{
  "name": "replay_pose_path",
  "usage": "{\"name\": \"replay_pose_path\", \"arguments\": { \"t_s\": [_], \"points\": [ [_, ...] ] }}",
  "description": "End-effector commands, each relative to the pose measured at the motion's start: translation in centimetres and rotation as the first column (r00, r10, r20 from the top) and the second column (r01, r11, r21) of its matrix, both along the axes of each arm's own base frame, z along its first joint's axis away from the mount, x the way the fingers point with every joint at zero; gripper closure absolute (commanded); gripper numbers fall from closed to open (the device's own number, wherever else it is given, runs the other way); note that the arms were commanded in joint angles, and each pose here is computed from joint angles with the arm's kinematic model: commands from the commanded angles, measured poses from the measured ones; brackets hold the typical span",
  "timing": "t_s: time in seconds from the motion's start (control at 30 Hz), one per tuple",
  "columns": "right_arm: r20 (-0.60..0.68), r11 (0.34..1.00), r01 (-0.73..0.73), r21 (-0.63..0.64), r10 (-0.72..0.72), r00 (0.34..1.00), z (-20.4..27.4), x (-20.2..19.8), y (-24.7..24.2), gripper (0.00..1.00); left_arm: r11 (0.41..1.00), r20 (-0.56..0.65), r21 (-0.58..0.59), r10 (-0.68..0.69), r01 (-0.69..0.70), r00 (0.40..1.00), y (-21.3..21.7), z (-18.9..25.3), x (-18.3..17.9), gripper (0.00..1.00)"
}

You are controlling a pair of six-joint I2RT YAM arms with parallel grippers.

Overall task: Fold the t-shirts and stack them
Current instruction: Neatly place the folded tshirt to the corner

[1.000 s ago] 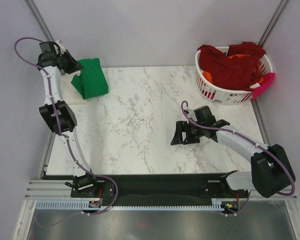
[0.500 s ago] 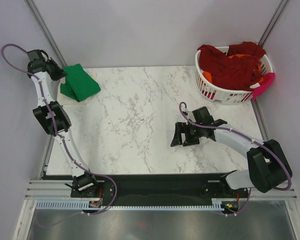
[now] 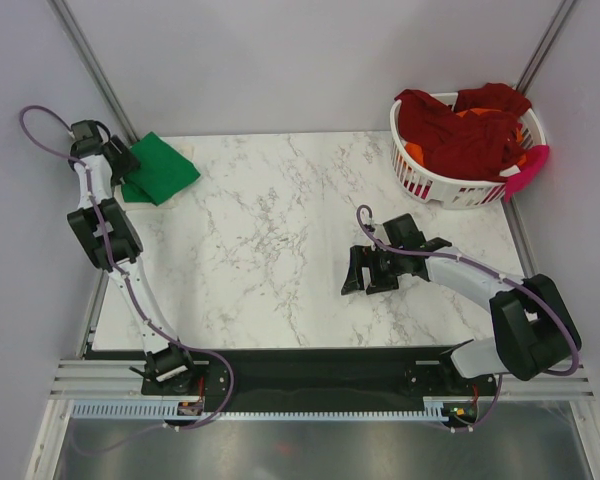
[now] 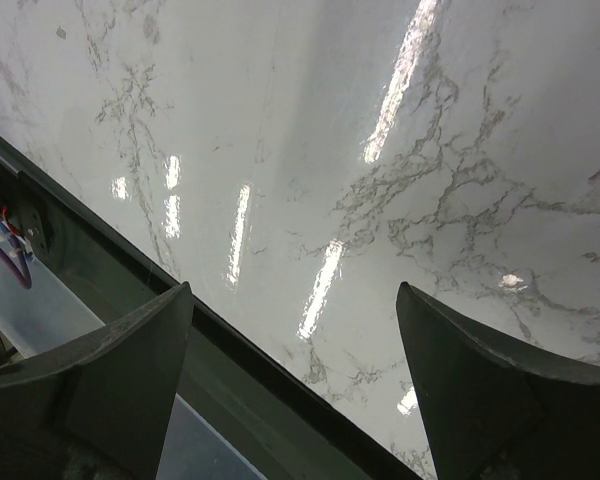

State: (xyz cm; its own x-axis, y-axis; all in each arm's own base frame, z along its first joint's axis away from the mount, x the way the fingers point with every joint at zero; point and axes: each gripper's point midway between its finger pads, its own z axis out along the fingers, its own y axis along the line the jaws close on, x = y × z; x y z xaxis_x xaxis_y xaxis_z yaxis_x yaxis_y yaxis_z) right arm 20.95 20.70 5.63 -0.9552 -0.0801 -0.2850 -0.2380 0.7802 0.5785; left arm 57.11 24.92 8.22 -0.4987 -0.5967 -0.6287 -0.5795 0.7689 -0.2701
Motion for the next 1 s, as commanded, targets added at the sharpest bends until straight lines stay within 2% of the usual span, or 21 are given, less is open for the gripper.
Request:
{"name": "replay_pose_path", "arguments": {
  "t_s": [0.0,0.27,0.4,0.47,0.57,0.6,0.67,0.7,0.8,0.97],
  "points": [
    [0.036,1.0,-0.012,0.0,0.012,0.999,0.4,0.5,0.2,0.09,0.9,-0.216,-0.071,0.408,-0.431,0.887,10.3,-5.6,-11.2,0.25],
    [0.073,1.0,-0.018,0.019,0.017,0.997,1.5,0.6,0.4,0.09,0.841,-0.247,-0.031,0.517,-0.54,0.82,11.8,-3.6,-16.0,0.27],
    [0.094,0.999,-0.031,0.039,0.027,0.995,2.4,0.5,0.8,0.08,0.824,-0.306,-0.041,0.528,-0.565,0.792,11.6,-3.5,-18.2,0.27],
    [0.109,0.998,-0.033,0.046,0.028,0.994,2.8,0.6,0.8,0.08,0.816,-0.291,-0.044,0.542,-0.577,0.789,11.4,-2.1,-18.8,0.23],
    [0.121,0.998,-0.042,0.053,0.035,0.992,3.2,0.4,1.0,0.08,0.817,-0.217,-0.112,0.536,-0.566,0.816,11.0,1.2,-18.3,0.17],
    [0.127,0.998,-0.042,0.055,0.035,0.991,3.3,0.4,1.0,0.08,0.826,-0.176,-0.2,0.499,-0.527,0.848,10.4,2.1,-17.5,0.16],
    [0.145,0.997,-0.05,0.063,0.04,0.989,3.8,0.3,1.1,0.08,0.84,-0.073,-0.291,0.458,-0.458,0.886,10.1,4.7,-16.0,0.14],
    [0.148,0.997,-0.052,0.063,0.042,0.988,3.9,0.2,1.2,0.08,0.852,-0.016,-0.365,0.397,-0.375,0.918,9.0,5.9,-14.9,0.14],
    [0.165,0.996,-0.055,0.068,0.043,0.985,4.3,0.1,1.3,0.08,0.878,0.094,-0.409,0.312,-0.249,0.945,7.6,9.1,-13.6,0.13],
    [0.173,0.995,-0.066,0.07,0.053,0.983,4.5,-0.1,1.4,0.07,0.881,0.145,-0.422,0.299,-0.215,0.943,6.1,9.8,-14.0,0.15]
  ]
}}
